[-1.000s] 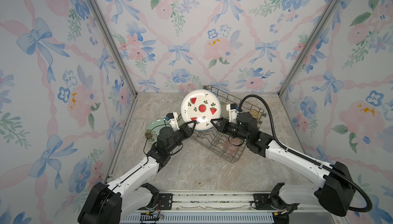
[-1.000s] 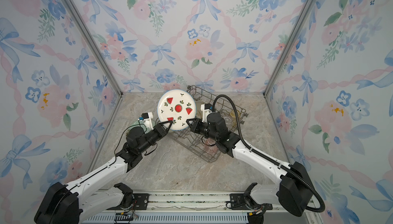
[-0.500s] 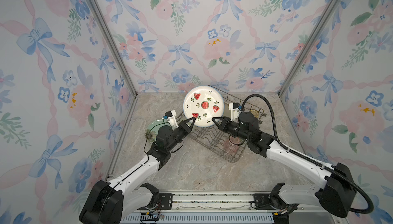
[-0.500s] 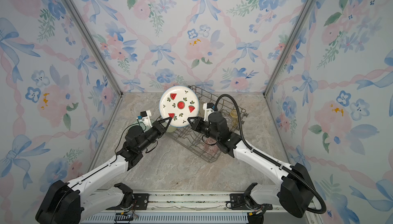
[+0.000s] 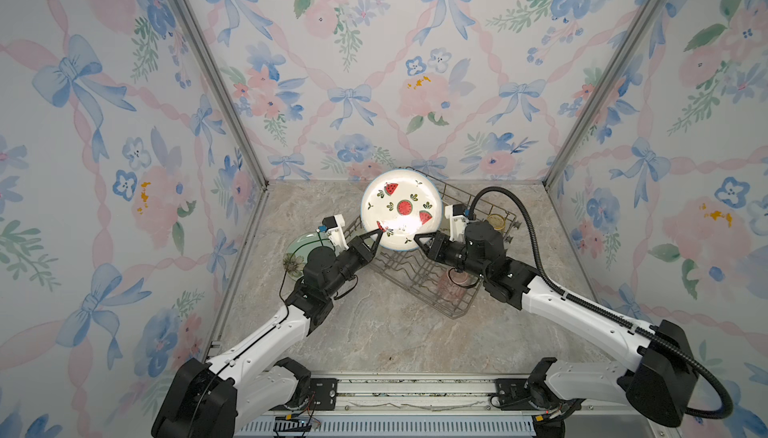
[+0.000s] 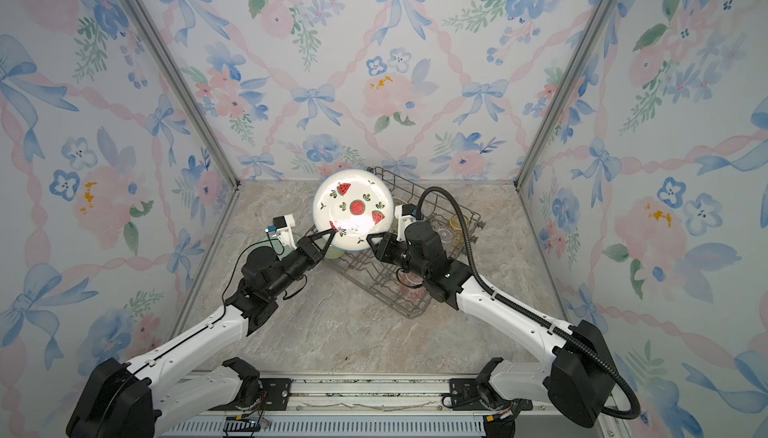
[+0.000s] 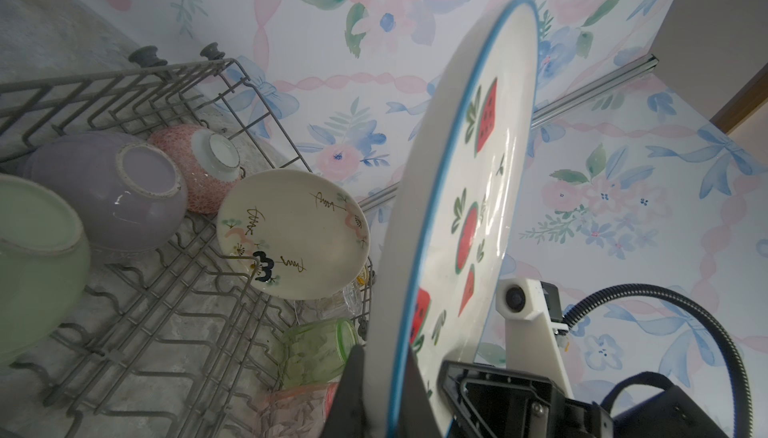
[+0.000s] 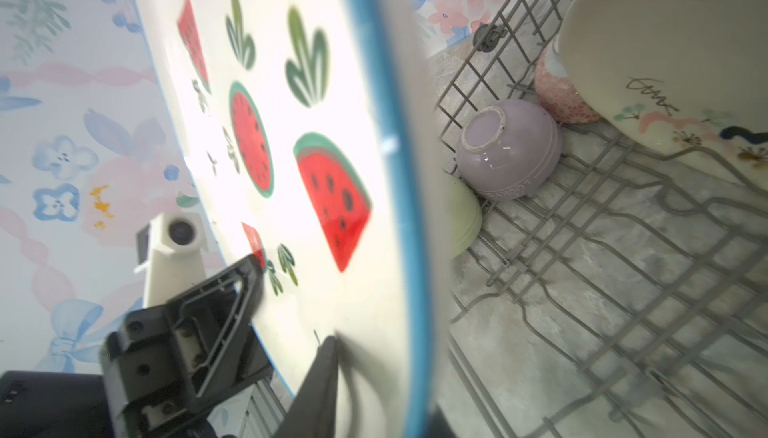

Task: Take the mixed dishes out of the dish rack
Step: 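Grasp the watermelon plate rim with the left gripper and open the right gripper, then carry the watermelon plate with the left gripper and lower it onto the mint-green plate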

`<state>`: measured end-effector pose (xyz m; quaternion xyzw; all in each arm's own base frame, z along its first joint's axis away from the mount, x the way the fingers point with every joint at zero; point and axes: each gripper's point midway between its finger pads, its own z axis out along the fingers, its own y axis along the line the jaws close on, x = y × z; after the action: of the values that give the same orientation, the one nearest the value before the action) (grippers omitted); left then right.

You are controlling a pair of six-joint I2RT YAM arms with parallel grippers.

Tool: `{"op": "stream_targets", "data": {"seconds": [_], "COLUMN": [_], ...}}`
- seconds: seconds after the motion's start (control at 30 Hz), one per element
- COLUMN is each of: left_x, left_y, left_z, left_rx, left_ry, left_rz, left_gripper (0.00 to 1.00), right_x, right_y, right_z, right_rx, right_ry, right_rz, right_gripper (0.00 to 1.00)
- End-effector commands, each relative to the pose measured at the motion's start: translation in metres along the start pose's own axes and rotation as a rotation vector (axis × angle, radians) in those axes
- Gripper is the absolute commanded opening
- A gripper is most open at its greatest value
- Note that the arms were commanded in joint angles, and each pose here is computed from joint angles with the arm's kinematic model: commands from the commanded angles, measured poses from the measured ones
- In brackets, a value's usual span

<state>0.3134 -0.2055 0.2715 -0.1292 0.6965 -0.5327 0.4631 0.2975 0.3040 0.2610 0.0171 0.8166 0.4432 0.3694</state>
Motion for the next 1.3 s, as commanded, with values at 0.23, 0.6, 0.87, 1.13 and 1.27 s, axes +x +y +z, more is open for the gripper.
{"op": "stream_targets", "data": {"seconds": [0.23, 0.6, 0.87, 1.13, 1.27], "left_x": [0.003, -0.001, -0.017, -0.041, -0.052], "left_y": [0.0, 0.005, 0.007, 0.008, 0.017], "left_z": [-0.005, -0.005, -0.011, -0.022, -0.027], "left_rx": [-0.016, -0.057, -0.127, -0.188, -0.213], "left_ry": [0.009, -0.005, -0.058, -0.136, -0.157], "left_rz": [0.126, 0.149, 0.229, 0.273, 0.26], "left_gripper": [0.0, 0.0, 0.0, 0.0, 0.0], "right_x": [-0.016, -0.017, -0.017, -0.014, -0.013], "right_y": [0.037, 0.033, 0.021, 0.005, -0.002], "right_z": [-0.01, -0.014, -0.019, -0.029, -0.035], "right_rx": [-0.098, -0.075, -0.006, 0.087, 0.114], "right_ry": [-0.06, -0.068, -0.078, -0.081, -0.085], "right_rz": [-0.088, -0.121, -0.161, -0.214, -0.231], "right_gripper": [0.34, 0.61, 0.86, 0.95, 0.96]}}
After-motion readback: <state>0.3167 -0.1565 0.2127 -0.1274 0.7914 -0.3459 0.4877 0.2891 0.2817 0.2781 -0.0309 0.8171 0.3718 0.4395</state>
